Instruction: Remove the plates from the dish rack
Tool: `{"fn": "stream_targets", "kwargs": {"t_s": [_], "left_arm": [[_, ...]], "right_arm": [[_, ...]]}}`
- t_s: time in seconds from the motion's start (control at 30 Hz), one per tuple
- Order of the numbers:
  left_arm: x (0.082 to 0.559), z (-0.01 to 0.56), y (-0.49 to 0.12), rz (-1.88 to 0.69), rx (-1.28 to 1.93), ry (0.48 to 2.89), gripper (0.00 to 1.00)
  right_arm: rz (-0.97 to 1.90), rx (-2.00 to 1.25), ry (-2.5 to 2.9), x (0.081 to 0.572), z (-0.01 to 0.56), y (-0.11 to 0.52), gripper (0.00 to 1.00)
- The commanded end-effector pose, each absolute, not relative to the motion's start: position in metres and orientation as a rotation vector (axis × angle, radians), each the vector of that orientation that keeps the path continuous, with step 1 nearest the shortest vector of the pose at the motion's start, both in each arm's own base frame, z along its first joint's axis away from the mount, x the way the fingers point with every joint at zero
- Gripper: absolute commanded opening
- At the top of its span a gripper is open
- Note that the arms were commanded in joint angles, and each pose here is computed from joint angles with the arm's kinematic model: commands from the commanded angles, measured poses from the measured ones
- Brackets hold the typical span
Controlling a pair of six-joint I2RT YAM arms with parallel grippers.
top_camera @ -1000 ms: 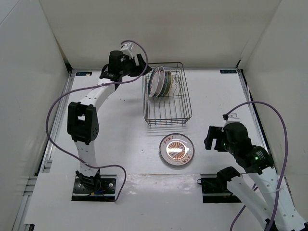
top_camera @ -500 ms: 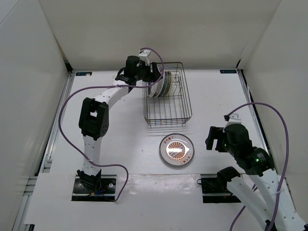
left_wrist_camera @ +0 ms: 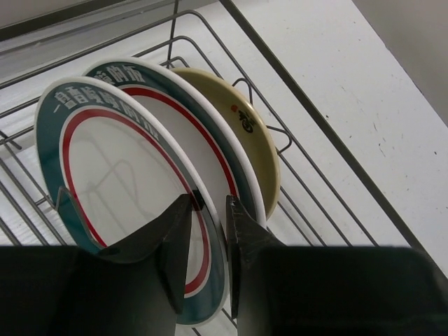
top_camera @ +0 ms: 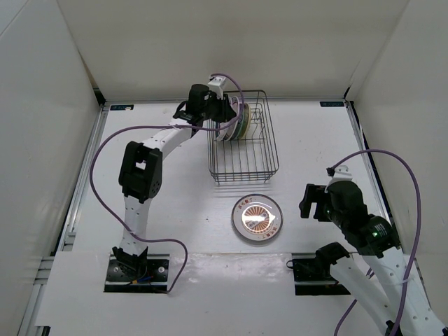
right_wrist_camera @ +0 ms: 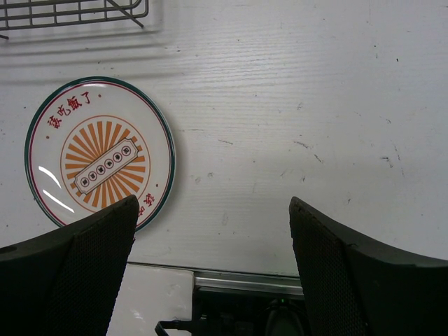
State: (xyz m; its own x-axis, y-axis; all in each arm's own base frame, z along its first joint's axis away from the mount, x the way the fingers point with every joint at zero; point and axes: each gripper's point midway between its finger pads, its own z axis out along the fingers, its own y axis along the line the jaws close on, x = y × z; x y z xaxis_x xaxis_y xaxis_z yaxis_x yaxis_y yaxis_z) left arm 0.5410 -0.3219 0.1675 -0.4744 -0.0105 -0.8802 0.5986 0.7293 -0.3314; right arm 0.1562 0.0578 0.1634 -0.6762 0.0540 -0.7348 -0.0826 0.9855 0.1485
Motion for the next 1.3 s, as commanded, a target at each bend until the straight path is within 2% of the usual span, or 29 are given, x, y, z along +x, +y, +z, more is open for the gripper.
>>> {"fn": "stream_targets", "kwargs": {"t_s": [0.0,0.07,0.23,0.53,0.77,1.0,1.13,1.17,1.2,1.27], "left_arm": [[0.545,0.181,-0.312,-0.724,0.461,1.916,0.31],[0.542,0.178,-0.312,-0.716,0.474,1.919,0.29],[0.531,0.195,-0.308,-0.683,0.508,1.875,0.16],[0.511,0.247,-0.304,-0.685,0.513,1.747,0.05],[0.490,0.292,-0.297,-0.628,0.530,1.632,0.00],[0.430,0.378,-0.288,-0.607,0.588,1.448,0.00],[0.379,0.410,-0.279,-0.413,0.687,1.418,0.00],[0.377,0.398,-0.265,-0.296,0.699,1.462,0.00],[0.367,0.416,-0.241,-0.163,0.659,1.442,0.00],[0.355,0.379,-0.223,0.025,0.642,1.545,0.00]], "right_arm": [[0.197,-0.023,2.274,0.160,0.168,0.055,0.89],[0.197,-0.021,2.275,0.159,0.167,0.055,0.89],[0.200,-0.021,2.271,0.160,0.168,0.056,0.89],[0.206,-0.024,2.270,0.159,0.168,0.056,0.89],[0.203,-0.019,2.263,0.161,0.169,0.056,0.89],[0.199,-0.015,2.264,0.162,0.168,0.056,0.89],[0.207,-0.021,2.263,0.161,0.168,0.057,0.89],[0.207,-0.020,2.260,0.161,0.169,0.057,0.89],[0.208,-0.025,2.258,0.161,0.169,0.057,0.89],[0.207,-0.017,2.252,0.161,0.169,0.056,0.89]]}}
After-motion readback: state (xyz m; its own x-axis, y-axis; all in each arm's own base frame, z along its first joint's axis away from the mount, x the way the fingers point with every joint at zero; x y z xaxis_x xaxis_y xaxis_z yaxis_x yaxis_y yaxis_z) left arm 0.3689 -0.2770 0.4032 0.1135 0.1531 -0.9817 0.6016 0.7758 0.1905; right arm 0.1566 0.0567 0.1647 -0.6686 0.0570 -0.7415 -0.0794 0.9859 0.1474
